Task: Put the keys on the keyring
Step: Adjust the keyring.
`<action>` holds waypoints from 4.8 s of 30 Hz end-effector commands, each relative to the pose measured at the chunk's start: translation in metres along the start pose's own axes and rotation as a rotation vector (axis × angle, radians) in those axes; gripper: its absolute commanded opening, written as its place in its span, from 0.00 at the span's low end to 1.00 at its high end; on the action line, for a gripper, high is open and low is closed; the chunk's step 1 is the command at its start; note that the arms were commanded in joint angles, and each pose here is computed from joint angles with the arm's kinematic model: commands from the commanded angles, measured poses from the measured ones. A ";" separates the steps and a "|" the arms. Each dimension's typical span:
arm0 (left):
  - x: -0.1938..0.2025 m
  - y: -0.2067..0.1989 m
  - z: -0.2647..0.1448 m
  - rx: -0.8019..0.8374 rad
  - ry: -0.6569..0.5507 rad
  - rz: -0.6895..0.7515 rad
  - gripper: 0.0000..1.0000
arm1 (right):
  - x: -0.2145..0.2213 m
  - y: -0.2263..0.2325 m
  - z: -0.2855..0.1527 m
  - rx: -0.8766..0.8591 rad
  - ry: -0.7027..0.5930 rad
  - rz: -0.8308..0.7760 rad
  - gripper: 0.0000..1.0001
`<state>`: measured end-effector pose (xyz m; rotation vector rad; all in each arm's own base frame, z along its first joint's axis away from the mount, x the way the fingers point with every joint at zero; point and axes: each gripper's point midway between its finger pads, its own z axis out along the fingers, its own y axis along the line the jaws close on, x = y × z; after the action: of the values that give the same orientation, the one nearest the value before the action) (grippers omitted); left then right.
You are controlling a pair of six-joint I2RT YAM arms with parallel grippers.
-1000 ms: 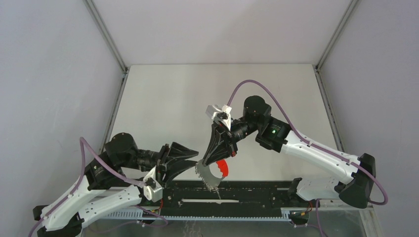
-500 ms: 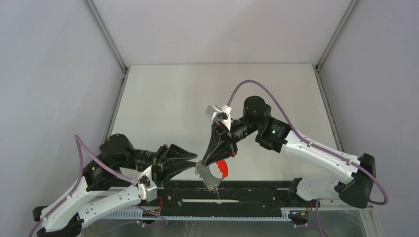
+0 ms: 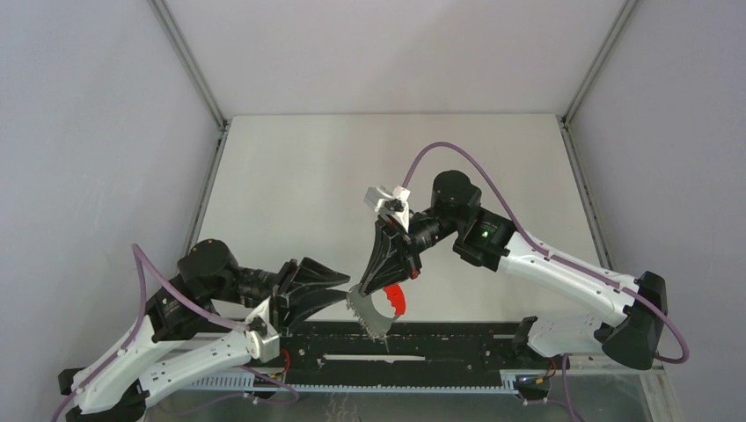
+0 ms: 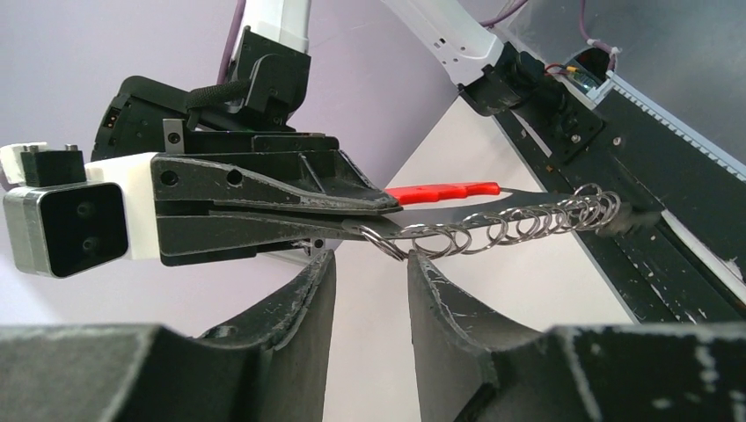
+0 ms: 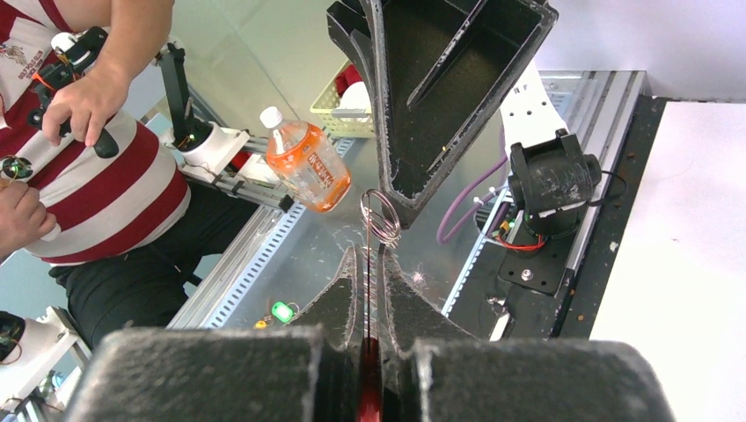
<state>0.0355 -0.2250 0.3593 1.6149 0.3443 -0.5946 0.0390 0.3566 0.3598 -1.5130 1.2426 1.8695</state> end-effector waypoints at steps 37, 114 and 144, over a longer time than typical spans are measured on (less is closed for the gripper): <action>0.006 0.025 -0.006 -0.098 0.071 0.018 0.00 | -0.017 0.010 -0.001 -0.019 -0.020 -0.036 0.00; 0.023 0.042 0.013 -0.154 0.099 -0.689 0.00 | -0.025 -0.007 -0.038 0.545 0.130 -0.478 0.53; 0.022 0.046 0.011 -0.180 0.103 -0.691 0.00 | -0.022 -0.039 -0.037 0.675 0.277 -0.397 0.25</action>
<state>0.0816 -0.2463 0.3470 1.3835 1.1448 -0.9684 0.0904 0.3505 0.3545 -1.5504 1.3724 0.9098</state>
